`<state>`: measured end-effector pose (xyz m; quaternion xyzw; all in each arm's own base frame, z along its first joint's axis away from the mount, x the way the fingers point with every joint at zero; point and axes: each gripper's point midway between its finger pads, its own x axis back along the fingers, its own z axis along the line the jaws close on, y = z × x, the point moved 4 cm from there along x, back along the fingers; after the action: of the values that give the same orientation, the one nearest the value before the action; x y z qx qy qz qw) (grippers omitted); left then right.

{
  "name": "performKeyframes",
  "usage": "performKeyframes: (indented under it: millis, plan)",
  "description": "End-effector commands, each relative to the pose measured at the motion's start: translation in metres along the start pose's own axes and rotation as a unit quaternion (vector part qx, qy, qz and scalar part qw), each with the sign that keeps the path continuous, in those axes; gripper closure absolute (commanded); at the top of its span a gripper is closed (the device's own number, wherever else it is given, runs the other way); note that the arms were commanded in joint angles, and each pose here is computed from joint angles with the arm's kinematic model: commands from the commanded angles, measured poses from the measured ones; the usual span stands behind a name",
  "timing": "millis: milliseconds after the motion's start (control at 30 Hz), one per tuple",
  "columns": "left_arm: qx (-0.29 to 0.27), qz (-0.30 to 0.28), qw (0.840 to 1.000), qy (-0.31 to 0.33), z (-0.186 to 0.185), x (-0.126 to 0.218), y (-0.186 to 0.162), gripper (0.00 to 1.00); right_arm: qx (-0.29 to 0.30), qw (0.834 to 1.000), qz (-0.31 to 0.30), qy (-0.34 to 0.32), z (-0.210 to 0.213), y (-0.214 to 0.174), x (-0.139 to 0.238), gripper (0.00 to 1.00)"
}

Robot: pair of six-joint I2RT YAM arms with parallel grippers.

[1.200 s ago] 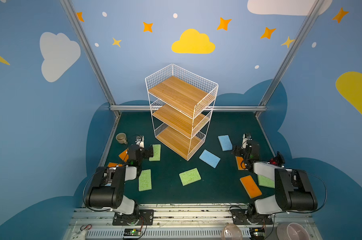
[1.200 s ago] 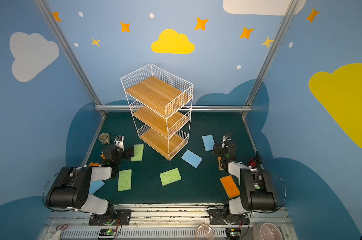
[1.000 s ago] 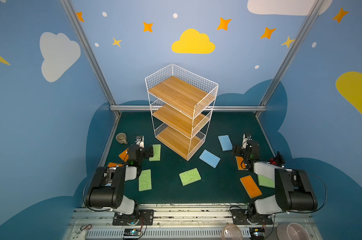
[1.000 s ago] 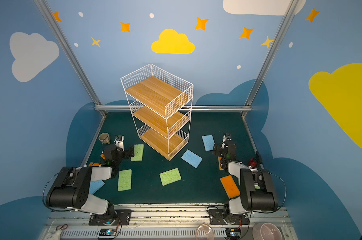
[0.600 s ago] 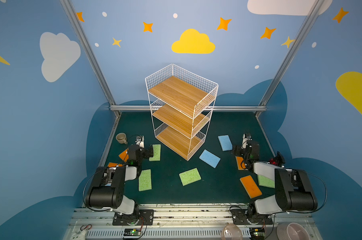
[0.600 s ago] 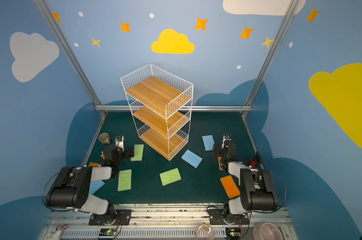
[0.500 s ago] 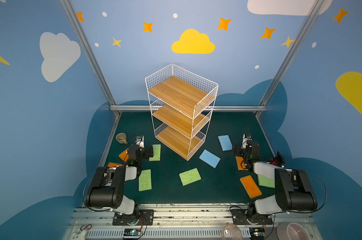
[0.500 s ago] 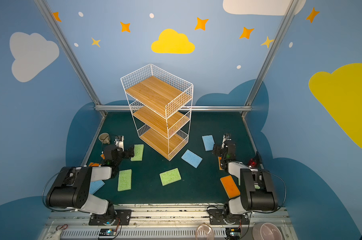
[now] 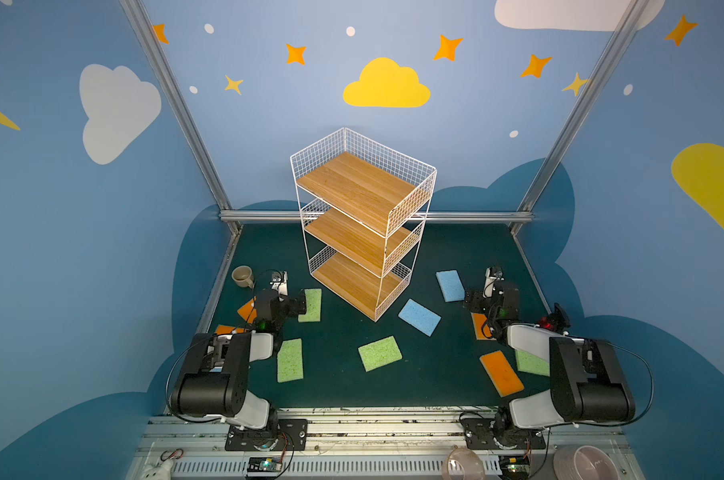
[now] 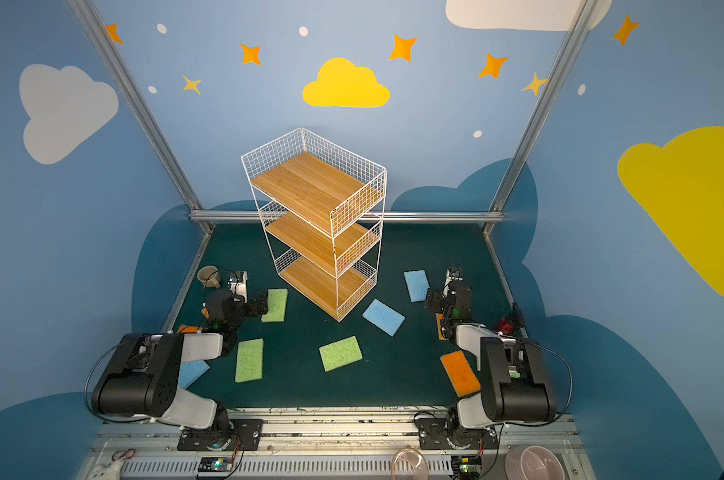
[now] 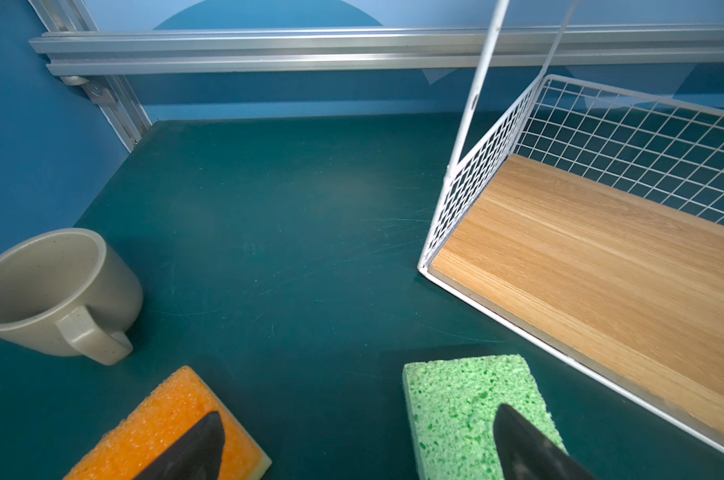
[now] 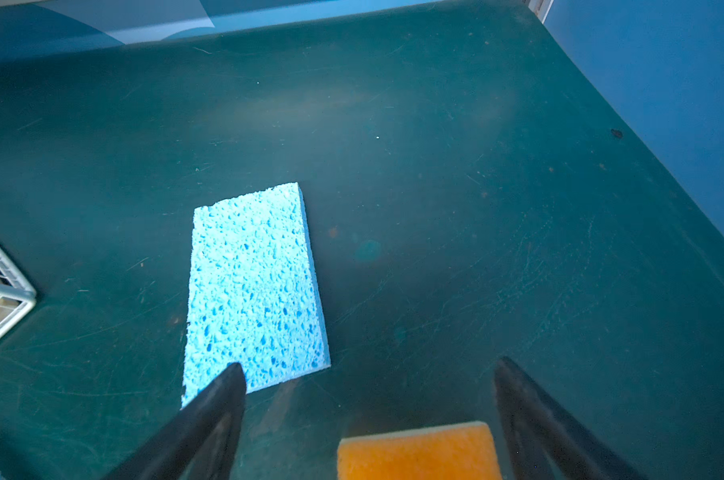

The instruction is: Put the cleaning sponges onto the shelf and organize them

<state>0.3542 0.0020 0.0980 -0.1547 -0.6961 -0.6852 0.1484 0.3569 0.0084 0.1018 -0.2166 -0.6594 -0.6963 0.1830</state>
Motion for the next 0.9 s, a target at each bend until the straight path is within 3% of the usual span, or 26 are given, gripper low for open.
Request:
performKeyframes:
  millis: [0,100,200,367,500,700,867]
  plan:
    - [0.005,-0.003,1.000,-0.007,-0.001,-0.002,0.003,0.00,0.015,1.000,-0.011,0.014,0.007,0.007,0.006,0.08]
    - [0.014,-0.003,1.000,0.003,0.002,-0.001,0.012,0.00,0.021,1.000,-0.019,0.005,0.006,0.019,0.019,0.08]
    - [-0.003,0.018,1.000,-0.006,-0.002,0.007,0.023,0.00,-0.018,1.000,0.013,-0.012,0.002,0.027,0.038,0.09]
    - [-0.026,0.018,0.999,-0.020,-0.011,0.032,0.059,0.00,-0.062,0.997,0.018,0.037,0.014,0.039,0.074,0.10]
    - [0.013,0.004,1.000,-0.025,-0.015,0.063,0.106,0.00,-0.085,0.989,-0.001,0.123,0.038,0.050,0.114,0.10]
    - [0.036,-0.100,0.988,-0.115,-0.038,0.104,0.164,0.00,-0.051,0.953,-0.089,0.285,0.091,0.066,0.181,0.10]
    - [0.038,-0.107,0.978,-0.177,-0.054,0.093,0.195,0.01,0.017,0.917,-0.139,0.373,0.138,0.085,0.228,0.10]
